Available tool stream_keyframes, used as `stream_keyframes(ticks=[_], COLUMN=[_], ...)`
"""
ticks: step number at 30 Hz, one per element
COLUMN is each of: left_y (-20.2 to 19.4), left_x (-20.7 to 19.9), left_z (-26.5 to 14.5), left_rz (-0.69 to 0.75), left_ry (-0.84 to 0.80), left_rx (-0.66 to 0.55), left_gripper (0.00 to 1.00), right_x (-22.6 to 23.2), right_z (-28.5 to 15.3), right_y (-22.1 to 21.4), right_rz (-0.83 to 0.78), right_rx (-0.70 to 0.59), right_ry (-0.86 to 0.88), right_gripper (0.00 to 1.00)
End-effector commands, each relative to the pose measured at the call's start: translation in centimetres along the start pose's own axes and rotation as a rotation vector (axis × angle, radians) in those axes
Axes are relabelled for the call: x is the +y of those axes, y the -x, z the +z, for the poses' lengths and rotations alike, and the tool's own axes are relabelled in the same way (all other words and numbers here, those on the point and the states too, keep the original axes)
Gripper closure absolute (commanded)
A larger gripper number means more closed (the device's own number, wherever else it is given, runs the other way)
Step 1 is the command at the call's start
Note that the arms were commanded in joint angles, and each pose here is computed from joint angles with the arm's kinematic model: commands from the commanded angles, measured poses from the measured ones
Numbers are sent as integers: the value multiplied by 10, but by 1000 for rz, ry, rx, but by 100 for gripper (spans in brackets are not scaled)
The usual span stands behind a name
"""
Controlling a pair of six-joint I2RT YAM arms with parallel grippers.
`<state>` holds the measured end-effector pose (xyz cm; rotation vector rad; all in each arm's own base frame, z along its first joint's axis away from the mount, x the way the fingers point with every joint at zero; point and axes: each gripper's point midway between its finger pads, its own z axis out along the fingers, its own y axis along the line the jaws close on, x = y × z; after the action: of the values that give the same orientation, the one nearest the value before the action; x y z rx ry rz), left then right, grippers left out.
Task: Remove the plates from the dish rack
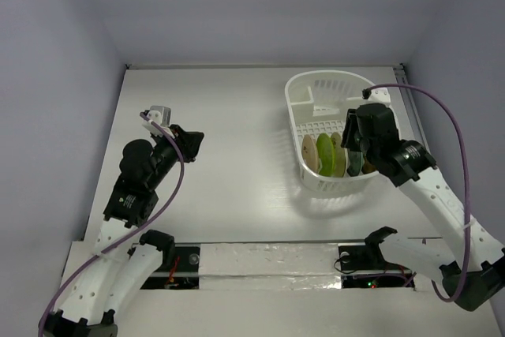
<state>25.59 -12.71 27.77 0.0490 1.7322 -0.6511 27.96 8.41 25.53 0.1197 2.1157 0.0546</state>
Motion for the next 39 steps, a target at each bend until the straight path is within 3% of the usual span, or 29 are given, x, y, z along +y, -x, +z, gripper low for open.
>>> stream_keyframes(ticks=[1, 5, 8, 25, 39], left_y=[13, 11, 12, 17, 21], left_x=[-1, -5, -6, -6, -8], left_z=[0, 0, -1, -6, -10], left_rz=[14, 21, 25, 36, 41], left_ry=[10, -17, -21, -16, -15], left_rx=[-45, -37, -40, -59, -79], left_gripper=[85, 58, 50, 50, 50], right_x=[-22, -17, -19, -21, -22], right_z=[1, 18, 31, 62, 59], right_y=[9, -9, -21, -56, -53], right_rz=[-12, -57, -82, -149, -216], right_rx=[-30, 42, 79, 212, 257], right_ry=[-143, -144, -178, -262, -307], right_gripper=[54, 53, 54, 65, 85])
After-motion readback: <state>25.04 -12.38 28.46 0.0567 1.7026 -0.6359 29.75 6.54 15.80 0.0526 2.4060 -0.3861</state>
